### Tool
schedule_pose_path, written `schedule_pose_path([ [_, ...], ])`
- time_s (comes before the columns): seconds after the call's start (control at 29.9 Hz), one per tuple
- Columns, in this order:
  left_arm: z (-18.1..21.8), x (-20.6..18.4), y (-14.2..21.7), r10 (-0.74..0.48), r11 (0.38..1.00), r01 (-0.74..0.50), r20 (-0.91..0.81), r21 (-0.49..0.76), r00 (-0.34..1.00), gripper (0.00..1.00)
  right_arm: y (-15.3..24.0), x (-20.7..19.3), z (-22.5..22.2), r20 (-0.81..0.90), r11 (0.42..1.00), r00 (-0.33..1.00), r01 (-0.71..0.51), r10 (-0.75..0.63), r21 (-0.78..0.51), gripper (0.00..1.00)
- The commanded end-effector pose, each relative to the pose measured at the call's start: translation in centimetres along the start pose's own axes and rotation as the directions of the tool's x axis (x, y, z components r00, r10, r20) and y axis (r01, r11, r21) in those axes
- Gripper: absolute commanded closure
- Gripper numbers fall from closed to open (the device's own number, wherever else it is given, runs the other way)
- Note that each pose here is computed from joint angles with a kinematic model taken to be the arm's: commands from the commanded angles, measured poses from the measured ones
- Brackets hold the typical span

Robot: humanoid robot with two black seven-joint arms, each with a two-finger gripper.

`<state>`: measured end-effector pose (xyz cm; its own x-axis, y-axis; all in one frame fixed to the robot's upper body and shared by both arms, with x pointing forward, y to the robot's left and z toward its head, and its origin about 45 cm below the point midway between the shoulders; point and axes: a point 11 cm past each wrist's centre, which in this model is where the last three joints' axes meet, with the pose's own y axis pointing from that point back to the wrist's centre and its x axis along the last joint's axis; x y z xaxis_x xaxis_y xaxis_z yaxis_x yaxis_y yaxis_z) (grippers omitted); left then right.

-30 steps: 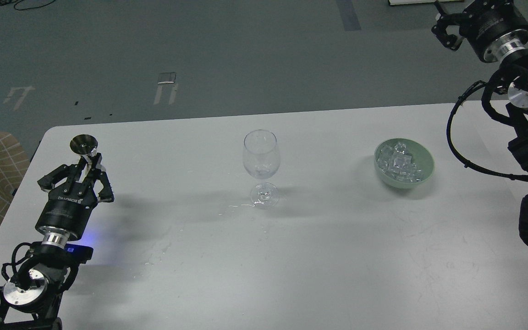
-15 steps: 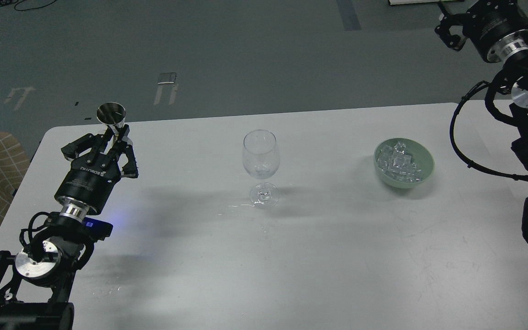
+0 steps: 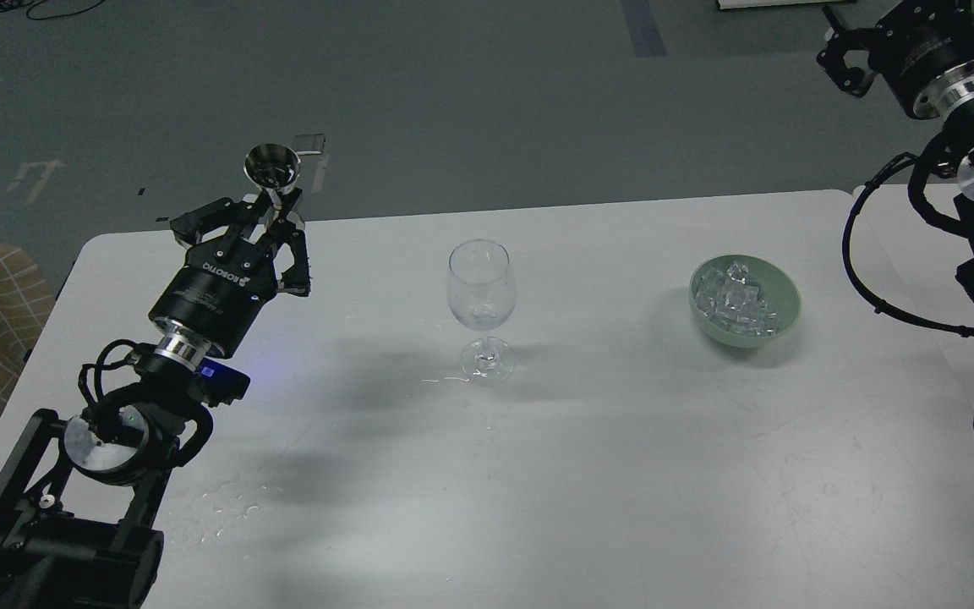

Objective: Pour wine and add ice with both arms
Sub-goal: 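Lift the jigger upward with the left gripper, then carry the jigger with the left gripper over the wine glass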

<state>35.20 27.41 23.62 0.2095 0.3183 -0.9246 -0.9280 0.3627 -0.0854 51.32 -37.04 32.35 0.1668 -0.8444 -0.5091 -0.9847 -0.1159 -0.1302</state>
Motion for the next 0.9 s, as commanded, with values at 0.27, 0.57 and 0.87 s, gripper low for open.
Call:
schedule_pose_path([
  [0.27, -2.8, -1.2, -1.7, -0.026, 0.990, 0.011, 0.105, 0.139, 0.994, 1.00, 0.4, 0.9, -1.0, -0.017, 1.000, 1.000, -0.012, 0.012, 0.010, 0.00],
  [0.57, -4.1, -1.4, -2.6, 0.030, 0.987, -0.039, 0.064, 0.158, 0.998, 1.00, 0.7, 1.3, -0.5, -0.015, 1.000, 1.000, -0.020, 0.020, 0.002, 0.00],
  [0.87, -8.9, -1.8, -3.4, 0.057, 0.969, -0.053, -0.009, 0.240, 0.998, 1.00, 1.3, 2.0, 0.2, -0.009, 1.000, 1.000, -0.030, 0.030, -0.007, 0.00],
])
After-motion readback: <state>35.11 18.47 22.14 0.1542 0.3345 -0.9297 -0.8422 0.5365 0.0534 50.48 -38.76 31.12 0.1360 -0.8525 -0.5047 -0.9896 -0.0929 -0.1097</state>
